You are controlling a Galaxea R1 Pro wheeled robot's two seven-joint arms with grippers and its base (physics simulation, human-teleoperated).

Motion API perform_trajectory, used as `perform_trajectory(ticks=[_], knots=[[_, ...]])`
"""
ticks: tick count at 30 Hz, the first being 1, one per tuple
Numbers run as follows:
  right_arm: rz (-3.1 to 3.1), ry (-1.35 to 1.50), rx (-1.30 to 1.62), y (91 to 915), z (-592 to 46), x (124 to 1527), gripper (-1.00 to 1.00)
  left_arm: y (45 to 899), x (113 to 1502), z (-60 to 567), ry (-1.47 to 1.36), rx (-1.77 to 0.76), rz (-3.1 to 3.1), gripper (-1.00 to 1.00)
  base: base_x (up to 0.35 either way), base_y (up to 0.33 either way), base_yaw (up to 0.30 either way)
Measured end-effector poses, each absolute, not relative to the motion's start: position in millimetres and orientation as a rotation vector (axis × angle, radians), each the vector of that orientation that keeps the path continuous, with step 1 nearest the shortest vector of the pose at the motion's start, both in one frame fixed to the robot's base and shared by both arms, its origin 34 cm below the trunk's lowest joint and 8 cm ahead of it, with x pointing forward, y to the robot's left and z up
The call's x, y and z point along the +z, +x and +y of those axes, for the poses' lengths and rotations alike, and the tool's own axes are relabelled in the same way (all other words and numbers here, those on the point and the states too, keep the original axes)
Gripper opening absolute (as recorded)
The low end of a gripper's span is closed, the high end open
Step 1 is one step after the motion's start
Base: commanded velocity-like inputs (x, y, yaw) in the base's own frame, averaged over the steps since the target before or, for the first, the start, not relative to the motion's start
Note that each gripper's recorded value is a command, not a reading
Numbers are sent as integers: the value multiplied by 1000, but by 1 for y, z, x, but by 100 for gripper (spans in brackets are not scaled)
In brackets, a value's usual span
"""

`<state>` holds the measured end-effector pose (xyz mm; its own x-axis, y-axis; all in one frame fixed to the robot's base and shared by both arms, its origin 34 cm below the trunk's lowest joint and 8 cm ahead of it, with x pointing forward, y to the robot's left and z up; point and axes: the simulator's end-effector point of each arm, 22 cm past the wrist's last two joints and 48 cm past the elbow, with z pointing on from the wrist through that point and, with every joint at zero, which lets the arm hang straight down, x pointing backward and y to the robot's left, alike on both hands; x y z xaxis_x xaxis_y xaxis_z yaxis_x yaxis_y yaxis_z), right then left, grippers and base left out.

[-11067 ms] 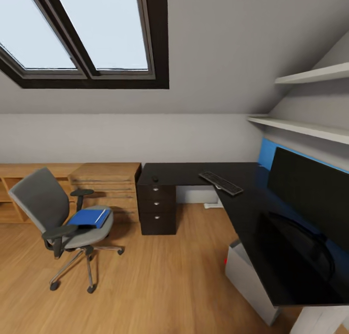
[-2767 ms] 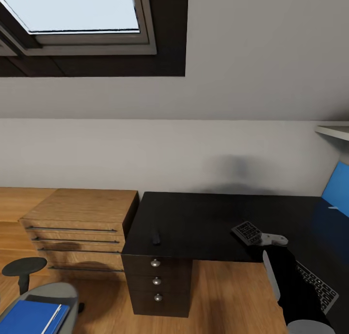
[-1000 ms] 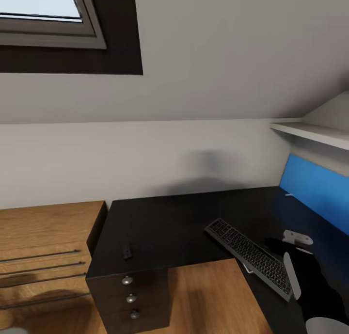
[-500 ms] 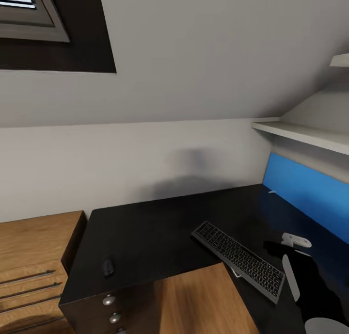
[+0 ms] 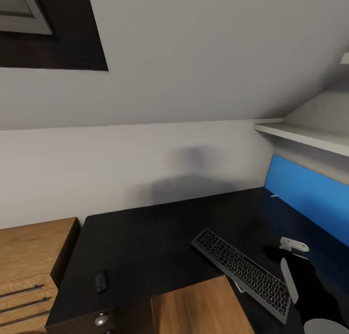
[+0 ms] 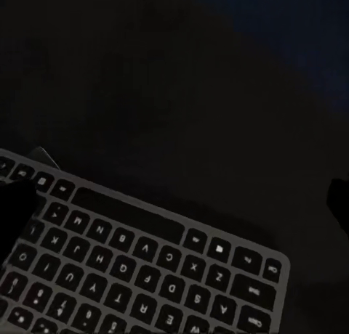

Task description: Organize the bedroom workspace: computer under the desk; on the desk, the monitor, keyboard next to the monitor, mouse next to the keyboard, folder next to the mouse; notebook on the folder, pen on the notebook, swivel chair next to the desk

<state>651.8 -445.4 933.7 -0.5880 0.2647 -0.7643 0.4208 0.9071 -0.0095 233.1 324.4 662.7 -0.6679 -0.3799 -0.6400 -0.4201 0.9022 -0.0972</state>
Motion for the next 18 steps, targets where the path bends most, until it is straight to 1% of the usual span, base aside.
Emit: perform_trajectory(ticks=[6, 12, 18], knots=[[2225, 486, -243, 652, -446, 933, 100, 233, 663, 324, -569, 75, 2372, 100, 307, 0, -1], [2224, 485, -244, 652, -447, 932, 100, 233, 663, 324, -570, 75, 2372, 100, 255, 0, 0], [2213, 483, -247, 653, -447, 932, 100, 233, 662, 323, -568, 72, 2373, 100, 100, 0, 0]])
